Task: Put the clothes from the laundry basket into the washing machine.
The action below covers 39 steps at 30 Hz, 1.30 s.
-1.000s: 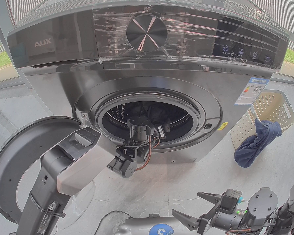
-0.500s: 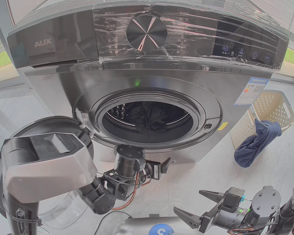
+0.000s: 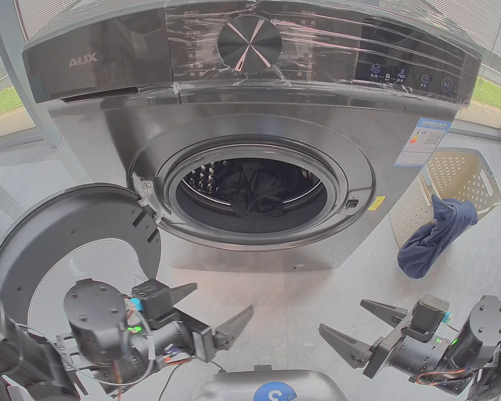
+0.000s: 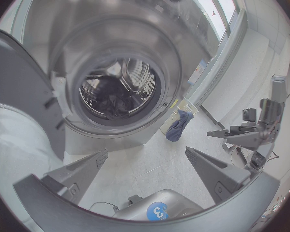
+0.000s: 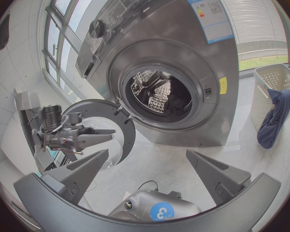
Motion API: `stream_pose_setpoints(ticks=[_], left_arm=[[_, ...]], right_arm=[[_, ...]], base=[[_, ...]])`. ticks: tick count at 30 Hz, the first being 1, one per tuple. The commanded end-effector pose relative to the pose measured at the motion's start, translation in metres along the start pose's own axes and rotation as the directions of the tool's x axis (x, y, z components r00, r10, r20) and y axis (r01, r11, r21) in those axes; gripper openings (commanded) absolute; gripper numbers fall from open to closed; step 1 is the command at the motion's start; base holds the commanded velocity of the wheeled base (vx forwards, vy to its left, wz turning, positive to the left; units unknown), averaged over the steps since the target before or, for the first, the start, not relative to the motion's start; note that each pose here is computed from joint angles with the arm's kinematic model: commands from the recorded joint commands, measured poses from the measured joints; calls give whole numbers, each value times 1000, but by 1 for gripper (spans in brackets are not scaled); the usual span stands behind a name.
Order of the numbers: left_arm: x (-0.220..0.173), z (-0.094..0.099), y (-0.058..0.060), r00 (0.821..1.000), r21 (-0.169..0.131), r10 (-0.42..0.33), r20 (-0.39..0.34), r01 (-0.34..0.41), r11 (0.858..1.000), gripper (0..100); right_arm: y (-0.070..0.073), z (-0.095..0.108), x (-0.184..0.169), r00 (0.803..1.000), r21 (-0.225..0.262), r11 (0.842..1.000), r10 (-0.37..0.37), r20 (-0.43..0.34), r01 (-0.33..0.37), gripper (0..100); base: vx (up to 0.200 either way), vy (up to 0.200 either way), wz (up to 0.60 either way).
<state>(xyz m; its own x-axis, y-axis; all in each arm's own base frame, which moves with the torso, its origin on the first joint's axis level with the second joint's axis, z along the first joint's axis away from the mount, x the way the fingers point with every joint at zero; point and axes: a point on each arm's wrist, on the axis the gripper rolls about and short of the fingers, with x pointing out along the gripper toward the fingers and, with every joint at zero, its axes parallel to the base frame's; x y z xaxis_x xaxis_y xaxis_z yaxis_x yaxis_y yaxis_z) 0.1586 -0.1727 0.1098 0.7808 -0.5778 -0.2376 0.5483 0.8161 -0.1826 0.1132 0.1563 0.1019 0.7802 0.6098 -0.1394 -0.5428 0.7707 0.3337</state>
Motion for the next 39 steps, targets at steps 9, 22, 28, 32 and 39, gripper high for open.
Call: stream_pose_setpoints(ticks=[9, 22, 28, 32, 39], left_arm=[[-146, 20, 41, 964, 66, 105, 243, -124, 990, 100], [-220, -32, 56, 920, 16, 275, 280, -291, 957, 100], [-230, -71, 55, 916, 11, 311, 252, -324, 946, 100], [-233, -76, 54, 910, 3, 315, 271, -328, 945, 100], [-232, -76, 54, 907, 19, 324, 270, -341, 940, 100]], right_arm=[[-45, 46, -64, 958, 1, 973, -228, 173, 232, 100], [-68, 41, -123, 868, -4, 886, -452, 206, 463, 100], [-67, 36, -148, 818, -32, 850, -495, 294, 526, 100], [-63, 22, -168, 808, -92, 833, -493, 322, 545, 100], [-58, -2, -186, 795, -122, 813, -508, 330, 570, 100]], base=[[-200, 0, 0], [-46, 0, 0], [0, -133, 0], [0, -200, 0], [0, -200, 0]])
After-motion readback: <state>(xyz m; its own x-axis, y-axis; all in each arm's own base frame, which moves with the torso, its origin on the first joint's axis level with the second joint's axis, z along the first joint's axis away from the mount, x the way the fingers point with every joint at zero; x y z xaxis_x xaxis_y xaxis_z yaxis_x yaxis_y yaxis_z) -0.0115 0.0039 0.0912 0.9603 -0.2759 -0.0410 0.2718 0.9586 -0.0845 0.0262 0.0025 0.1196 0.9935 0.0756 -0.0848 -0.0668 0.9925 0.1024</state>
